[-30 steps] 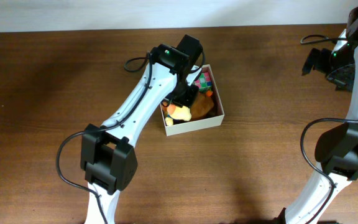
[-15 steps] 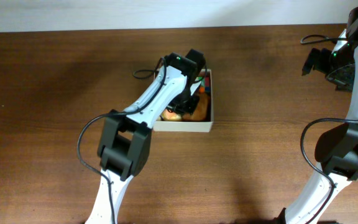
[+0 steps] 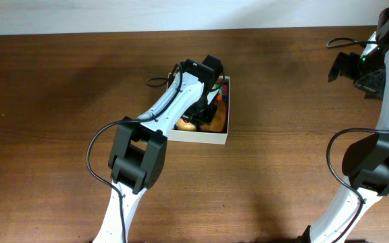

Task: Pack container
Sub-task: 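Lower the bunny into the box and push it down beside the hamster, then open the left gripper and raise it out of the box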

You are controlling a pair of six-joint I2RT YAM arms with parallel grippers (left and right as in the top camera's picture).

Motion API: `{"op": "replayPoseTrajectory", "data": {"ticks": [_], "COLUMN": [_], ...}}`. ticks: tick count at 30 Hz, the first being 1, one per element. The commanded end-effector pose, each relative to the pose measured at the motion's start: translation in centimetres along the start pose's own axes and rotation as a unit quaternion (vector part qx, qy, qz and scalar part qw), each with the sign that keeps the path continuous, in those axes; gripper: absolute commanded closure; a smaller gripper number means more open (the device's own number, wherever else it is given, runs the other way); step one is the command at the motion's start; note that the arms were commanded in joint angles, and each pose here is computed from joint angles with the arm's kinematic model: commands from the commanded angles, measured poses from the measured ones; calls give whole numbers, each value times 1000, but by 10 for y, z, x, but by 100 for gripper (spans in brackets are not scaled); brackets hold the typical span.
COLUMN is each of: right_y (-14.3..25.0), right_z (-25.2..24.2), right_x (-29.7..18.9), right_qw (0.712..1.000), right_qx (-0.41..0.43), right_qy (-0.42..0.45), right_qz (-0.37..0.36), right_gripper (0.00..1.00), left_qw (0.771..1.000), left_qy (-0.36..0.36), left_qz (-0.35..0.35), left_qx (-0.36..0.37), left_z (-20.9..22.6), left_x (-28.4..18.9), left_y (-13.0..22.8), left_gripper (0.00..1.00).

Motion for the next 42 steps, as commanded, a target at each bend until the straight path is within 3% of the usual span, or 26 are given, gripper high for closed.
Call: {"op": "replayPoseTrajectory", "data": {"ticks": [1,15,20,25,29,36,42], "right_y": [-1,-1,-1,-1,-1,-1,-1], "right_z": [-1,-1,-1,-1,-1,-1,-1], "right_x": [3,3,3,3,3,3,3], "right_qw": [1000,1000,1000,1000,1000,1000,1000], "right_qx": [3,2,3,3,3,3,3], "right_qy": [8,8,8,8,8,8,8], "right_qz": [0,0,0,0,0,0,0], "right_gripper": [1,1,1,1,1,1,1], "left_qw": [1000,997,993,991,994,992,989], "left_qy": [3,-4,13,11,4,-101,-107], "left_qz": [-23,-83,-114,-132,-111,-43,-41], "left_qx": [-7,-3,-3,-7,-8,-55,-91], "left_z": [3,2,-3,0,3,42,64], "left_x": [-10,-67,-85,-110,-123,-123,-124], "left_y": [-14,-36,-46,-45,-28,5,10], "left_gripper": [98,97,85,81,80,79,80]}}
Point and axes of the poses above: each gripper's point midway between its finger pads, its own x axis out along the fingers, its own z axis along the line the jaws close on, y = z × x, the point moved 1 cm from there along -x, back along the fingers, and after that the axes turned 13 degrees about x, right-handed, at the moved point
